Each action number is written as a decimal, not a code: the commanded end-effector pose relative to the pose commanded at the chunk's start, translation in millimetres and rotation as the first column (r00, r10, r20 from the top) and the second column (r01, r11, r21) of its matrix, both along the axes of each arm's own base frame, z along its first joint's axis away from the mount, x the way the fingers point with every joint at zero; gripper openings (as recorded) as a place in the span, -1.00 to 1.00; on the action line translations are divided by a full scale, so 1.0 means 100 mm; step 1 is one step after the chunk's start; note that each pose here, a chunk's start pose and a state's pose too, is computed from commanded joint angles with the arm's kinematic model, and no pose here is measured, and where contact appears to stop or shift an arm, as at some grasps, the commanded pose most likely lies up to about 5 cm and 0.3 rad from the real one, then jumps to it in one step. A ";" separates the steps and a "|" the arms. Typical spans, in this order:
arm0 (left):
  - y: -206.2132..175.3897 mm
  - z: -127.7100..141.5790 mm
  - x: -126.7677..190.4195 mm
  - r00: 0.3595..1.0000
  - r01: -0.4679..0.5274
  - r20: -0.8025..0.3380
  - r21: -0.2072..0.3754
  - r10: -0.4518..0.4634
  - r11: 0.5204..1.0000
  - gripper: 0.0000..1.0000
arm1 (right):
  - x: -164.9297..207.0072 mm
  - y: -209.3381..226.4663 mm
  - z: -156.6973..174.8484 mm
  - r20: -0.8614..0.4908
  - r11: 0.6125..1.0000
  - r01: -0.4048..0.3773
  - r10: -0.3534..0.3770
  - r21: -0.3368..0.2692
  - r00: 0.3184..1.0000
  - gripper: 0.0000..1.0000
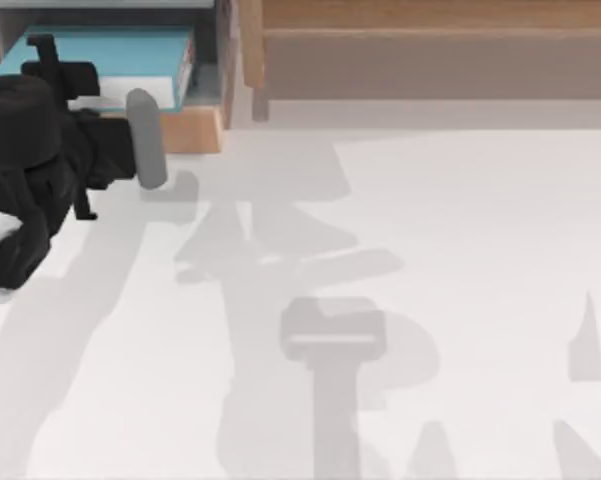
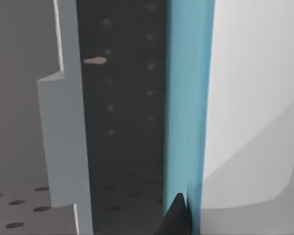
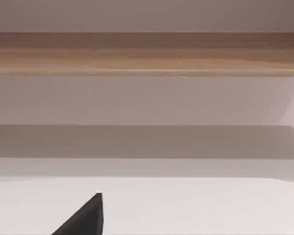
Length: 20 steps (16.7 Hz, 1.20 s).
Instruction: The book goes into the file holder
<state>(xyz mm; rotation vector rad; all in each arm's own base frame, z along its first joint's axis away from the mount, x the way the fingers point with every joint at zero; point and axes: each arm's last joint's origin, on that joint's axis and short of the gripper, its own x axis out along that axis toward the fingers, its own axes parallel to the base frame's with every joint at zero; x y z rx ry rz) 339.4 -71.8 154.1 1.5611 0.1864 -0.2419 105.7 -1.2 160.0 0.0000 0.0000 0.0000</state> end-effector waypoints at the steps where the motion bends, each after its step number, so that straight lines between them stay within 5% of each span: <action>1: 0.00 0.00 0.00 1.000 0.000 0.000 0.000 0.000 1.000 -1.00 | 0.00 0.00 0.00 0.000 1.000 0.000 0.000 0.000 1.000 1.00; 14: -0.01 -0.05 0.30 1.000 0.000 0.000 0.000 0.000 1.000 -1.00 | 0.00 0.00 0.00 0.000 1.000 0.000 0.000 0.000 1.000 1.00; 20: -0.01 -0.05 0.30 1.000 0.000 0.000 0.000 0.000 1.000 -0.10 | 0.00 0.00 0.00 0.000 1.000 0.000 0.000 0.000 1.000 1.00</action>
